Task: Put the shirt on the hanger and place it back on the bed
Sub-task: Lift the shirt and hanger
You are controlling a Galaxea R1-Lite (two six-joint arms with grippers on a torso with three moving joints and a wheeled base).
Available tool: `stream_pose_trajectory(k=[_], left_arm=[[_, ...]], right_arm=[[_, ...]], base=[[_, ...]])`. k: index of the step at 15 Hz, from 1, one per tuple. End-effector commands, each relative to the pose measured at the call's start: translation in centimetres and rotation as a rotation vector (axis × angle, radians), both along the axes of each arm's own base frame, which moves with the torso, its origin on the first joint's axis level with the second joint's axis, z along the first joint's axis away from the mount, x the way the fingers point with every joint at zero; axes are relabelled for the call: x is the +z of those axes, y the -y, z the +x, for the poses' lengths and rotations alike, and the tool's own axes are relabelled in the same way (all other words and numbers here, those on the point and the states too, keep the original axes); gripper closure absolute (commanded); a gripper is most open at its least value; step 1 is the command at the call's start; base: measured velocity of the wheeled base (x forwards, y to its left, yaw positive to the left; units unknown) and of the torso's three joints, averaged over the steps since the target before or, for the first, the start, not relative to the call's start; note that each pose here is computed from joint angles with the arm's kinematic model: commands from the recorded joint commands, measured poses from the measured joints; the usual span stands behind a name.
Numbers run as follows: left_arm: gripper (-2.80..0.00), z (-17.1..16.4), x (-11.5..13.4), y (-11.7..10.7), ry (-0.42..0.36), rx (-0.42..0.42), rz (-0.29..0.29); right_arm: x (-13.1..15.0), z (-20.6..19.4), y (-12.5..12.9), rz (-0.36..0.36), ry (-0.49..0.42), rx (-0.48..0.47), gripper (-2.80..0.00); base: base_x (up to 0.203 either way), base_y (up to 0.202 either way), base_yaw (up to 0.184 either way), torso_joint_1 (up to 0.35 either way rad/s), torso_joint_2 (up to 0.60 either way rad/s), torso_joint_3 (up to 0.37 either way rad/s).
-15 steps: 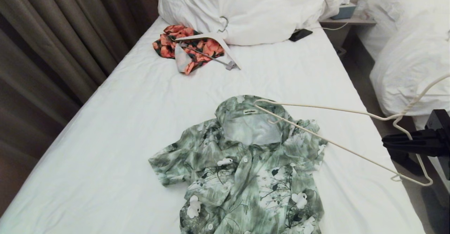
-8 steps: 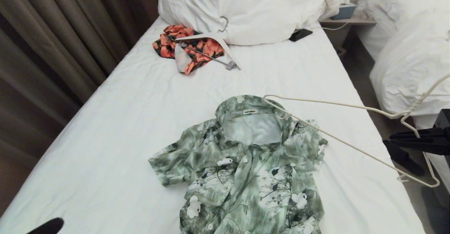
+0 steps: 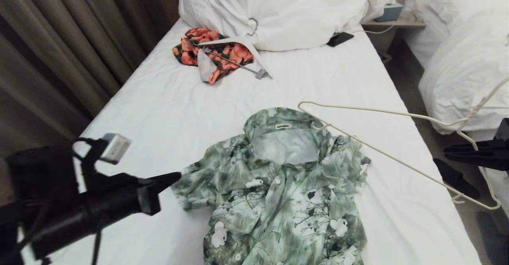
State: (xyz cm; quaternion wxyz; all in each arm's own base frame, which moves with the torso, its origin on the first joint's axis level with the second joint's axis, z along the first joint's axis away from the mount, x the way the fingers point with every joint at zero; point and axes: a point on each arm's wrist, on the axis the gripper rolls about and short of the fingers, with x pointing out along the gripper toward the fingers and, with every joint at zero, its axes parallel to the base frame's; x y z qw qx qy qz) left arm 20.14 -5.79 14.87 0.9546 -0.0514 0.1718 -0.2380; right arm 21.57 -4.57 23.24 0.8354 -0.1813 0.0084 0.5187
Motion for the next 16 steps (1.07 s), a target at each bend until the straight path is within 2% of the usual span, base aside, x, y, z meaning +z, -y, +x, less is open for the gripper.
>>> stream_pose_trajectory(k=[1,4,5,7,9,13,16], left_arm=[[0.0,4.7,-3.7,4.0,-0.085,-0.056,0.043],[0.0,9.0,-4.2,7.6,-0.023,-0.053,0.053],[-2.8,9.3,-4.3,9.1,-0.015,-0.079,0.056],[-2.8,10.1,-4.5,10.5,-0.007,-0.069,0.071],[-2.8,10.9,-4.3,10.3,0.005,-0.036,0.086],[-2.8,10.3,-3.8,10.8,0.001,-0.057,0.091],[-2.8,9.1,-3.8,12.8,0.01,-0.087,0.104]], right_arm=[[0.1,-0.3,-0.1,0.002,0.005,0.008,0.0],[0.1,-0.4,-0.2,0.005,-0.006,0.01,0.0],[0.0,-0.3,-0.2,0.007,-0.013,0.009,0.0],[-0.2,-0.2,-0.2,0.011,-0.022,0.01,0.0],[-0.3,-0.3,-0.2,0.011,-0.025,0.009,0.0],[-0.2,-0.3,-0.2,0.01,-0.025,0.006,0.0],[-0.2,-0.2,-0.1,0.013,-0.031,0.002,0.0]], base=[[0.0,0.0,0.0,0.0,0.0,0.0],[0.0,0.0,0.0,0.0,0.0,0.0],[0.0,0.0,0.0,0.0,0.0,0.0],[0.0,0.0,0.0,0.0,0.0,0.0],[0.0,0.0,0.0,0.0,0.0,0.0],[0.0,0.0,0.0,0.0,0.0,0.0],[0.0,0.0,0.0,0.0,0.0,0.0]])
